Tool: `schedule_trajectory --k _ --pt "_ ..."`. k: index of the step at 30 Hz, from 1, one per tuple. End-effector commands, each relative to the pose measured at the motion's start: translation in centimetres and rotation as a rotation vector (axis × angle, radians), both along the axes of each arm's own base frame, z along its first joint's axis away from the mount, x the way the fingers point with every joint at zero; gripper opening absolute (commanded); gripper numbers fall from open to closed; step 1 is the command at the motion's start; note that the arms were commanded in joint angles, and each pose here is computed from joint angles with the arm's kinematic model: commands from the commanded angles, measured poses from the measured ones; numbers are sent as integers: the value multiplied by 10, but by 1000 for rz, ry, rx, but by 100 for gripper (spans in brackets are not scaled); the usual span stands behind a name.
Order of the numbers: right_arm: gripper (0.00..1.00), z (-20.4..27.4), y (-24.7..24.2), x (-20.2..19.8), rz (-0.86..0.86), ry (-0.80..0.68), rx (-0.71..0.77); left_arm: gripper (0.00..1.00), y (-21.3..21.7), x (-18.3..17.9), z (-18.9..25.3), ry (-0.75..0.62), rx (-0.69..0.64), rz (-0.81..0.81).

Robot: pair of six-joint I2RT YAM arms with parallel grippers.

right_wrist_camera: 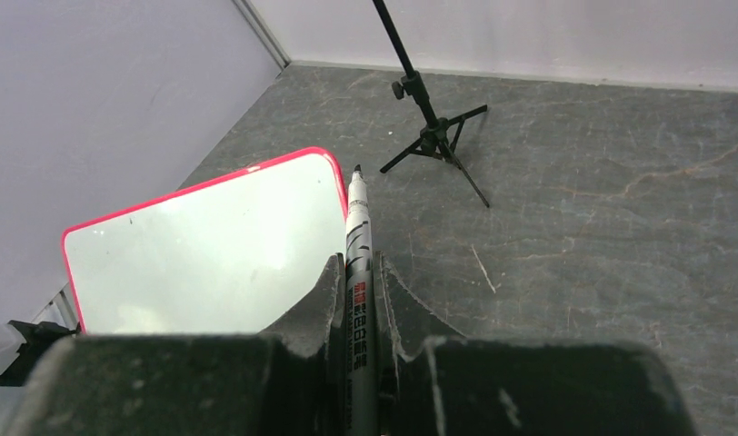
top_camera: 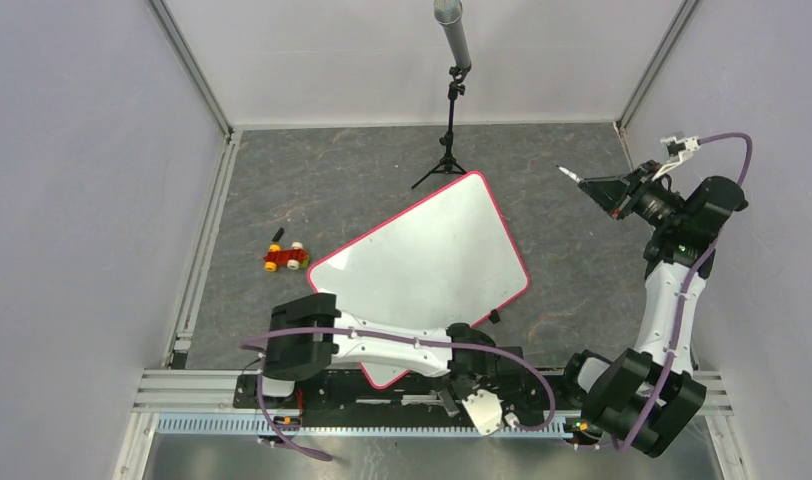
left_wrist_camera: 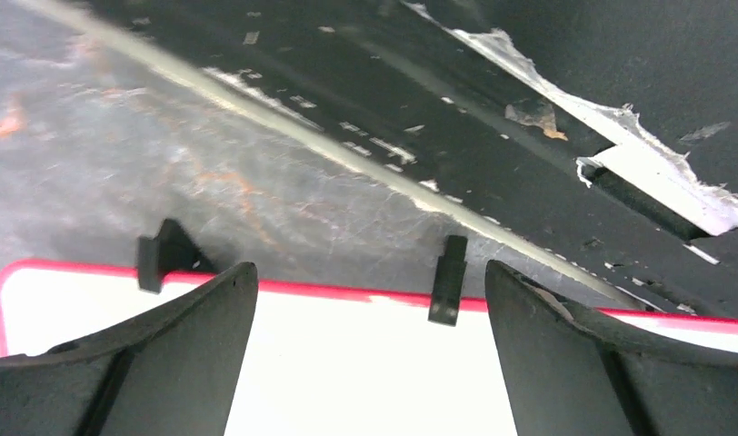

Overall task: Write a sentence on the whiteboard
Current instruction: Move the whiteboard to the center of the board, then adjust the whiteboard on the whiteboard stand.

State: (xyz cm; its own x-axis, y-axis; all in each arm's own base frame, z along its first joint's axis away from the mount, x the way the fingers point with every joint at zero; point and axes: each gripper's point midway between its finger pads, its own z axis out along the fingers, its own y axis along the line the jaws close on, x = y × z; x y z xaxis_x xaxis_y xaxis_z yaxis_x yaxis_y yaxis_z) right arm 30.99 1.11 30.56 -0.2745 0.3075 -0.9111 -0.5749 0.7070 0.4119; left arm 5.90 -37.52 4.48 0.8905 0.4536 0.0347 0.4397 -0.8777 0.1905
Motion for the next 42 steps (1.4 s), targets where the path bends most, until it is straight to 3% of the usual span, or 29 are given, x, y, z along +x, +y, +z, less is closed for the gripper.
schedule_trajectory --k 1,7,11,17,23,29,34,42 --pt "0 16 2 15 -5 -34 -71 100 -21 -19 63 109 -188 88" --pt "0 21 23 32 35 -20 -125 100 -20 -30 113 241 -325 243" --pt "0 26 30 41 56 -22 -152 100 -6 -6 148 379 -419 475" --pt "0 34 46 44 110 -30 -236 100 24 103 234 537 -728 899" --pt "0 35 77 29 221 -52 -313 100 107 186 298 634 -1032 1291" --pt "0 26 113 8 339 -63 -372 100 178 199 270 700 -988 1598" --pt "0 10 152 -17 471 -77 -449 100 223 204 263 782 -1064 1736" --pt "0 -12 206 -58 688 -108 -531 100 231 201 226 846 -968 1797"
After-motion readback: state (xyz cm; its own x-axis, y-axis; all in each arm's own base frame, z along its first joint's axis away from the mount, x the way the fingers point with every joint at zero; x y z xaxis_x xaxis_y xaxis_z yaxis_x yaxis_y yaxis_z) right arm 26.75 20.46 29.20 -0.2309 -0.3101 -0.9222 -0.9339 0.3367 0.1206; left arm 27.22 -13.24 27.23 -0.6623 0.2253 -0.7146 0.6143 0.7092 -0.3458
